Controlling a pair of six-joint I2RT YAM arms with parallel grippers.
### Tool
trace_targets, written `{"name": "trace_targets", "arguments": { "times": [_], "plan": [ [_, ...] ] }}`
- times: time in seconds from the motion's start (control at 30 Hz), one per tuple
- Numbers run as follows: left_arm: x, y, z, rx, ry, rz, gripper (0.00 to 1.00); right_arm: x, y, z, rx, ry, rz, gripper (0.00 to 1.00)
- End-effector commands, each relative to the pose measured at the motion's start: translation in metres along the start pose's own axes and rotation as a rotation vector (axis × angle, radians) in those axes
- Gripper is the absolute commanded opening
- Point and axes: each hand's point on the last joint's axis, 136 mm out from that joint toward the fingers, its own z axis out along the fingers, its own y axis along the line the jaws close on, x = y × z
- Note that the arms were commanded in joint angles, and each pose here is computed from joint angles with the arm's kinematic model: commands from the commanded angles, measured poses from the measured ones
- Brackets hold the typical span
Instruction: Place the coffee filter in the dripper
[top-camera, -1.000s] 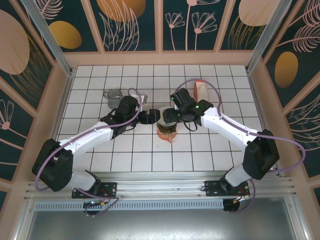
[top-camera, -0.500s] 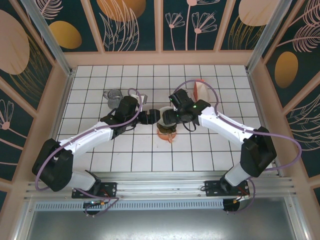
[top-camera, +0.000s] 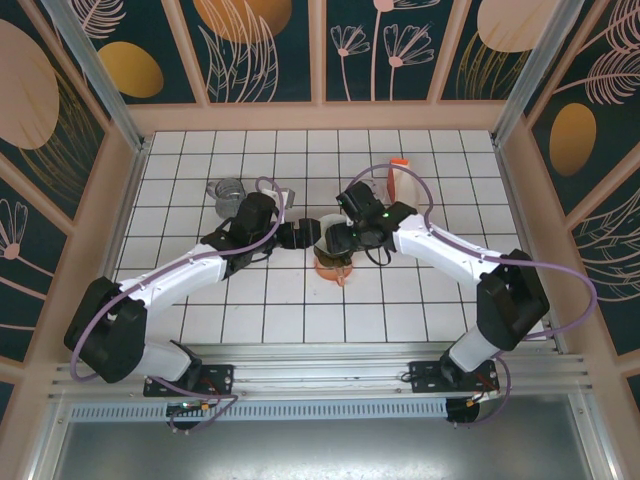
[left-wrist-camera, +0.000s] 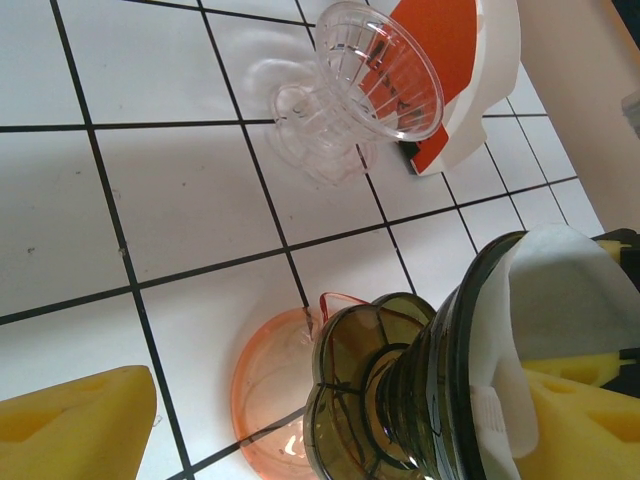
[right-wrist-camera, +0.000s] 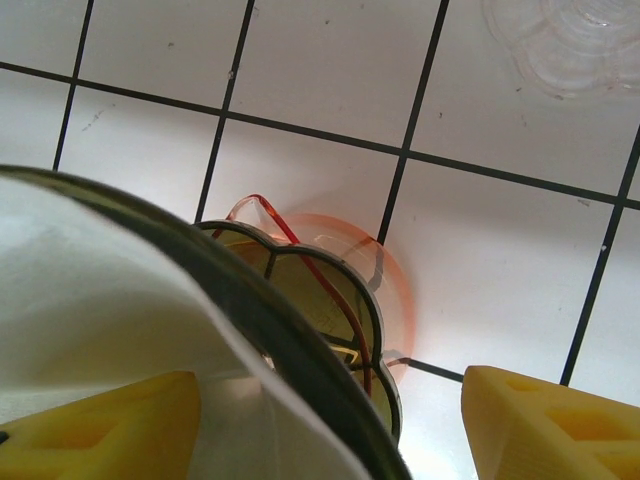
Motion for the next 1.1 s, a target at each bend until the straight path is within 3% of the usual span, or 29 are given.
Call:
{"name": "trace_targets", "arguments": {
  "times": [0.0,0.57,1.07],
  "plan": [
    [0.004,-0.001,0.003,0.015,0.008,-0.007,0.87,0.012,-0.002,0.009,0.008,0.036,-0.006,0.7],
    [0.006,0.001,0.005,0.012,0.012,-0.009,0.87,0.013,-0.002,0.014,0.01,0.04,-0.008,0.7],
    [0.007,0.003,0.008,0.003,0.019,-0.012,0.87,-0.024,0.007,-0.021,-0.002,-0.08,-0.013,0.7]
  ]
}}
